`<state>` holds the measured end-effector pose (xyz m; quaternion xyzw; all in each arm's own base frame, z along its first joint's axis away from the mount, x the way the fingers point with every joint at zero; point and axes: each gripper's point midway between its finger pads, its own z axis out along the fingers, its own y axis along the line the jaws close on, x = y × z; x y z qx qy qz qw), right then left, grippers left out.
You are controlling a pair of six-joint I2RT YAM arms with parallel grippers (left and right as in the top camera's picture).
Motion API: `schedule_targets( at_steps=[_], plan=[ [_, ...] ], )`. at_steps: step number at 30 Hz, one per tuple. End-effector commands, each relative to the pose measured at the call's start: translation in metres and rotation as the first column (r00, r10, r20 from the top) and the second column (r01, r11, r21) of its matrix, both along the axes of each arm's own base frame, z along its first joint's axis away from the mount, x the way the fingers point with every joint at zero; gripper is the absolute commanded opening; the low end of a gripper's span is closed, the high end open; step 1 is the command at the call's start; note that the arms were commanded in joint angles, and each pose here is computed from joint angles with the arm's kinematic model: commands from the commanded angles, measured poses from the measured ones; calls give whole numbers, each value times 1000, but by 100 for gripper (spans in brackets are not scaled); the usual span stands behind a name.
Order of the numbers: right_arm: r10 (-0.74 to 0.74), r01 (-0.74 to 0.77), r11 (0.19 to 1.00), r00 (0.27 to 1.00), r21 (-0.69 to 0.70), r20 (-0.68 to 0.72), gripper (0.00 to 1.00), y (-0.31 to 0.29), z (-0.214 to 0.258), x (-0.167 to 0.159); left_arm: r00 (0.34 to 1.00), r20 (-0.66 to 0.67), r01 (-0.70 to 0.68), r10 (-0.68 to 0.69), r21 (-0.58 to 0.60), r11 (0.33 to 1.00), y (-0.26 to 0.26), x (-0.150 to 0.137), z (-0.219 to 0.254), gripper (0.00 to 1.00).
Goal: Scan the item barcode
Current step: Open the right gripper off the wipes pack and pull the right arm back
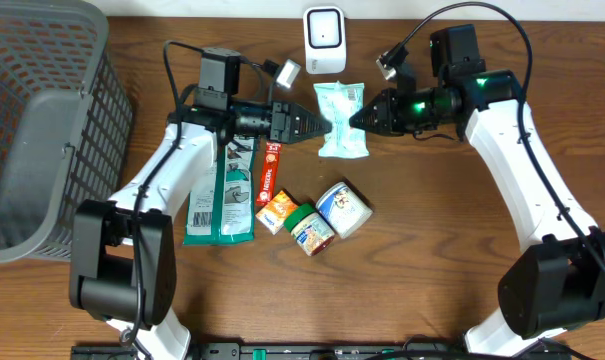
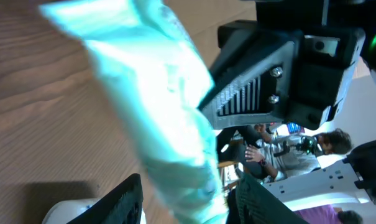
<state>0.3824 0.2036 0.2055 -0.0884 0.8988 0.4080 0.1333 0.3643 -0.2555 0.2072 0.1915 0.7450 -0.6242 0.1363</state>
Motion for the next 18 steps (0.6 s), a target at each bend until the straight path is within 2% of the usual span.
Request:
schedule_targets(
  at_steps=[1, 15, 16, 18],
  plan=[
    [-38, 38, 999, 999, 6, -6, 1, 4, 11, 1, 999, 30, 40, -39, -20, 999, -9, -5, 10, 49],
    [15, -15, 1000, 1000, 9, -10, 1, 26, 11, -12, 999, 43, 8, -9, 22, 1000, -14, -1, 3, 48],
    [16, -16, 1000, 1000, 9, -10, 1, 27, 11, -12, 999, 43, 8, -9, 22, 1000, -14, -1, 3, 47],
    [19, -19, 1000, 1000, 9, -11, 1, 28, 11, -13, 999, 43, 8, -9, 22, 1000, -14, -1, 3, 38]
  ],
)
